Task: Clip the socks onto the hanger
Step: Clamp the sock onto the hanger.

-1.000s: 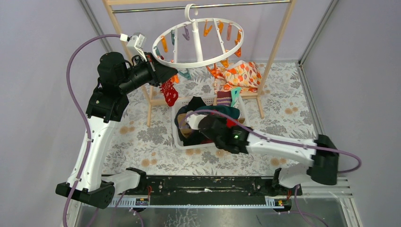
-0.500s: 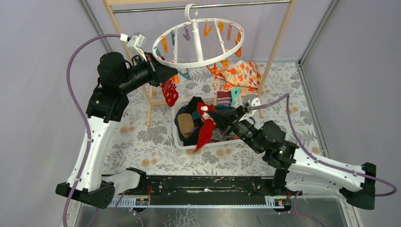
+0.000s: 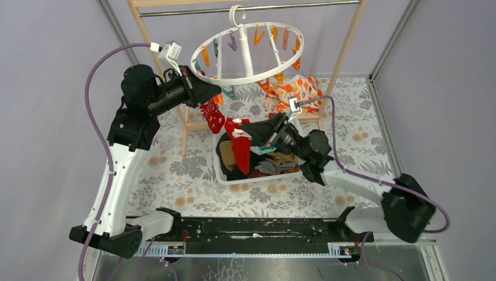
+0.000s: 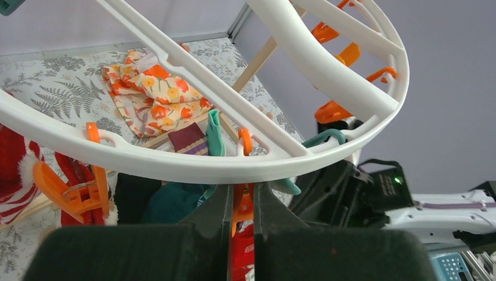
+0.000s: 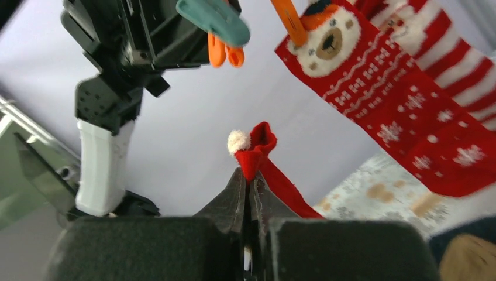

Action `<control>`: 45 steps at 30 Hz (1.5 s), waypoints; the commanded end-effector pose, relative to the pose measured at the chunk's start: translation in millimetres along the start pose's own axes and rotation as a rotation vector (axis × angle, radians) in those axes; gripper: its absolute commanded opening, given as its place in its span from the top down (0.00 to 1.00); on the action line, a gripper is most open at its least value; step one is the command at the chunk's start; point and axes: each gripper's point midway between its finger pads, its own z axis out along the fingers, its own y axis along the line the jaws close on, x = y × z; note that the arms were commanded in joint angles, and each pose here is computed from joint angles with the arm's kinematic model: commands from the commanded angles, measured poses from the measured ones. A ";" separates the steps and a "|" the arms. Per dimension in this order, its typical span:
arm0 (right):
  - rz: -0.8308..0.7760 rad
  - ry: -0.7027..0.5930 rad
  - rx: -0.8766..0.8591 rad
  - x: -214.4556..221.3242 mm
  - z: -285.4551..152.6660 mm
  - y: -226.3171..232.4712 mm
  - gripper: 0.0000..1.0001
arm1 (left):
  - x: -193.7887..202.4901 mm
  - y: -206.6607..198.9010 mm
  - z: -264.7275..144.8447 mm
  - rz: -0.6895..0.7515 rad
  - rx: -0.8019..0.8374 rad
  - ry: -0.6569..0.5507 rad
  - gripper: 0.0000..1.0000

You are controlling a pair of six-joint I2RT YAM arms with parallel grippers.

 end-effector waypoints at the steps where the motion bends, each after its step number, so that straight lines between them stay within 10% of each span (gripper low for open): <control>1: 0.163 0.060 -0.391 -25.4 11.6 64.9 1.00 | -2.3 -21.1 -7.1 0.020 0.092 -0.007 1.00; 16: 0.290 0.281 -0.588 -14.3 53.5 57.6 1.00 | 0.0 -27.3 -7.8 0.011 0.127 0.011 1.00; 45: 0.276 0.178 -0.606 -38.3 65.9 62.1 1.00 | -0.1 -33.0 -11.4 0.024 0.149 0.020 1.00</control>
